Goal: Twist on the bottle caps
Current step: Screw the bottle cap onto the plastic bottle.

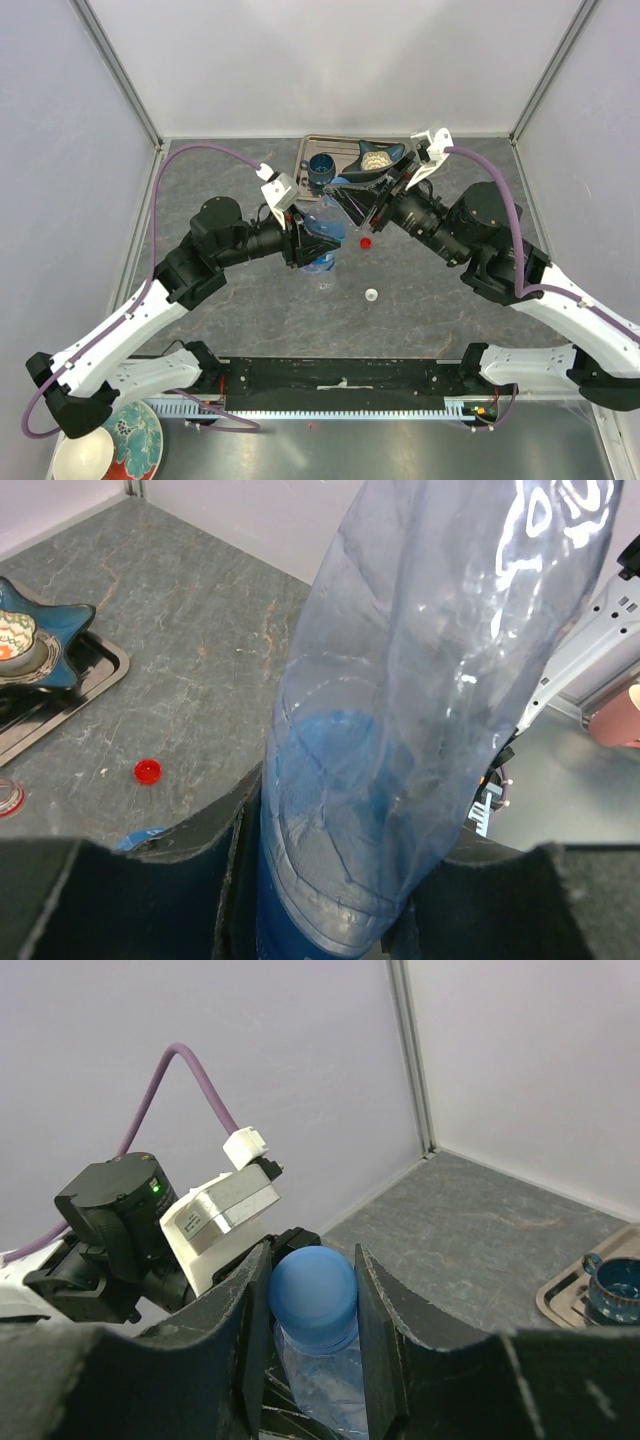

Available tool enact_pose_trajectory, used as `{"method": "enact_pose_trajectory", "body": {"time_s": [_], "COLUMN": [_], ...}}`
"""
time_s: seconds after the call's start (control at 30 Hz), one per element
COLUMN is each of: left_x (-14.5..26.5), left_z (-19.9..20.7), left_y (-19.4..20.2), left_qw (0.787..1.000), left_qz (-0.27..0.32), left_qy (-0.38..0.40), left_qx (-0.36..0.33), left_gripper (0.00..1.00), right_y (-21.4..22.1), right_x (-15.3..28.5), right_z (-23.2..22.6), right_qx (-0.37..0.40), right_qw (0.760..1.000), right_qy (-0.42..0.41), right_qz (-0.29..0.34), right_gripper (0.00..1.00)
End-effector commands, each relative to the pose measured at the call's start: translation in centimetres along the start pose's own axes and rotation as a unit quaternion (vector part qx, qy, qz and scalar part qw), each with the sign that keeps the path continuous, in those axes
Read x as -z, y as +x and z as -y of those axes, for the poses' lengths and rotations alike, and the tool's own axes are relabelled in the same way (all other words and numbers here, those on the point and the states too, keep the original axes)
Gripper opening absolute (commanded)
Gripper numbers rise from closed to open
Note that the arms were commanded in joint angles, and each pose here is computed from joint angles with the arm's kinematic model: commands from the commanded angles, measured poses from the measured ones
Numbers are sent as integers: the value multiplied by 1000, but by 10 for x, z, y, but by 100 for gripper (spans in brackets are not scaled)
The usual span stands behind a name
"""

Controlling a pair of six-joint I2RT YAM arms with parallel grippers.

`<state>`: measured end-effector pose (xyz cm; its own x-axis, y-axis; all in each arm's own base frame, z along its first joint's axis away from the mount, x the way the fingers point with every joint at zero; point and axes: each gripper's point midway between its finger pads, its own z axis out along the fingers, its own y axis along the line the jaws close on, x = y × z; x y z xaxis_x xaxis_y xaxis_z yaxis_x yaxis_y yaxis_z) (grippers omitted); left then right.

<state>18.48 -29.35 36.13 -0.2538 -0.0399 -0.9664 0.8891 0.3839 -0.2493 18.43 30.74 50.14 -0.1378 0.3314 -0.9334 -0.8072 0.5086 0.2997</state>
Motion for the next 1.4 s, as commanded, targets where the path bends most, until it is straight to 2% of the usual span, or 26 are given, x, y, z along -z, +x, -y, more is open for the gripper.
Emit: {"method": "enact_pose_trajectory", "body": {"time_s": [0.0,0.27,0.57,0.9,1.37], "left_x": [6,9,10,9,7], "left_z": [-48,-48,-47,-29,1], "left_y": [-77,-78,-74,-71,-58], "left_qw": [982,981,982,988,993], "left_qz": [130,136,134,128,106], "left_qy": [-132,-133,-127,-78,7], "left_qx": [24,24,29,34,41], "left_gripper": [2,2,2,2,2], "right_y": [109,122,128,135,127], "right_x": [18,13,8,-2,-3], "right_z": [-43,-39,-45,-49,-49], "right_qx": [-28,-35,-39,-8,17], "right_qw": [979,981,980,978,977], "right_qy": [-65,-20,-18,-15,-15], "right_qz": [-191,-190,-192,-207,-214], "right_gripper": [13,18,25,27,37]}}
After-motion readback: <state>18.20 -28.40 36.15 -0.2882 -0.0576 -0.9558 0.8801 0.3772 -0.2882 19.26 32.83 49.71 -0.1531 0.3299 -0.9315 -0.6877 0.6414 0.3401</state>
